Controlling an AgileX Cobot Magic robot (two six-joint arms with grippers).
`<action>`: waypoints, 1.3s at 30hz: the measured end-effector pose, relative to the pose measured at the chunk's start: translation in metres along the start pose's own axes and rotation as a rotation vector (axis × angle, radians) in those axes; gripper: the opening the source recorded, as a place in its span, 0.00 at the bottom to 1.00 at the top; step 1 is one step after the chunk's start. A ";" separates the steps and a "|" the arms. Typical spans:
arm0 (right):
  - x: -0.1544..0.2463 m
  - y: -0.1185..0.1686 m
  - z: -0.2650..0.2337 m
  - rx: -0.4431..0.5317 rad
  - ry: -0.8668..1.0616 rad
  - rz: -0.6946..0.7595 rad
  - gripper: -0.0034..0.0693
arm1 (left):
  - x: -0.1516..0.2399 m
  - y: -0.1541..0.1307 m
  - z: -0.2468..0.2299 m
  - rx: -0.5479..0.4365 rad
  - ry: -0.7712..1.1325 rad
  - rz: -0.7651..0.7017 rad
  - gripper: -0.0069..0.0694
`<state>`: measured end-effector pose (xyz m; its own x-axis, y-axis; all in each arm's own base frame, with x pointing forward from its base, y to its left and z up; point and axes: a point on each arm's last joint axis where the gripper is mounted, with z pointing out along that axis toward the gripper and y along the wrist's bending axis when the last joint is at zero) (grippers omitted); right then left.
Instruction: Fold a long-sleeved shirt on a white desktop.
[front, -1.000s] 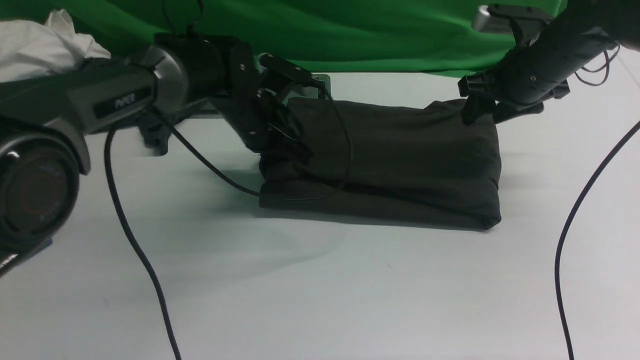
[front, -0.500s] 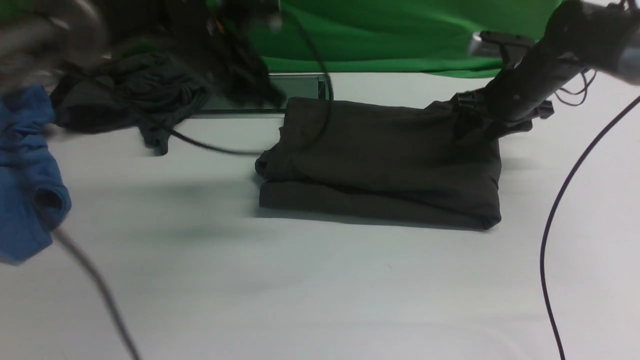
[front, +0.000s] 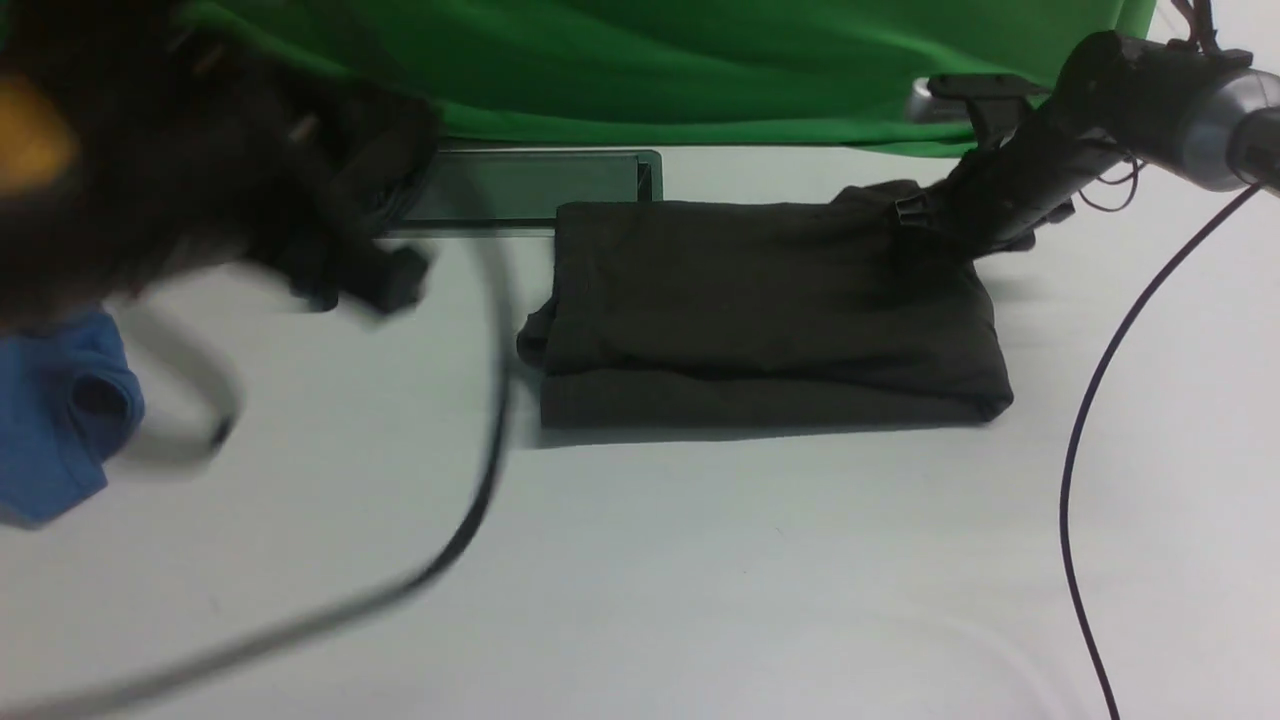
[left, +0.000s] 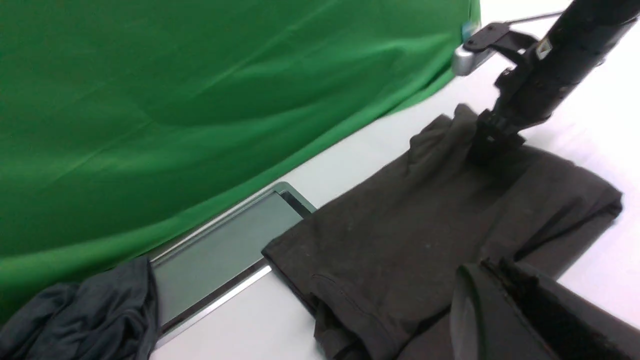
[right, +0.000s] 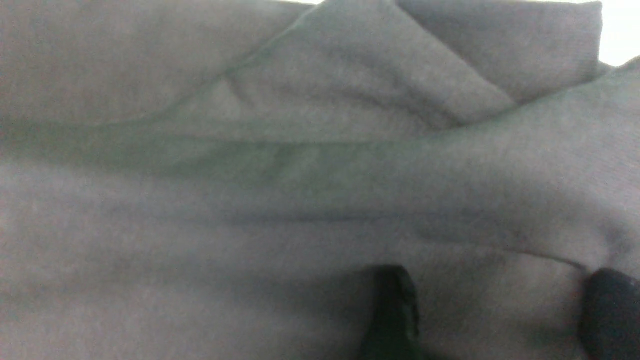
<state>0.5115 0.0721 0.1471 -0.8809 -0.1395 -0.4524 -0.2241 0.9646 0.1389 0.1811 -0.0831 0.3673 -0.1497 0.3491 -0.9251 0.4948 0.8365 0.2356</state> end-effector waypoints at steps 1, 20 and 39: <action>-0.003 0.000 0.001 0.000 -0.012 -0.005 0.69 | 0.010 -0.003 -0.011 -0.014 -0.030 0.000 0.11; 0.027 0.032 -0.212 0.025 0.076 -0.052 0.22 | 0.070 -0.023 -0.100 -0.081 -0.299 -0.055 0.11; 0.289 0.069 -0.342 0.056 -0.311 0.017 0.14 | 0.108 -0.035 -0.108 -0.049 -0.253 -0.070 0.11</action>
<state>0.0988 0.0218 0.3271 -0.7126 -0.0564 -0.6993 -0.1797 0.9782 0.1043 0.0550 -0.0293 0.2918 0.0398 0.1778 -0.9833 0.4473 0.8768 0.1766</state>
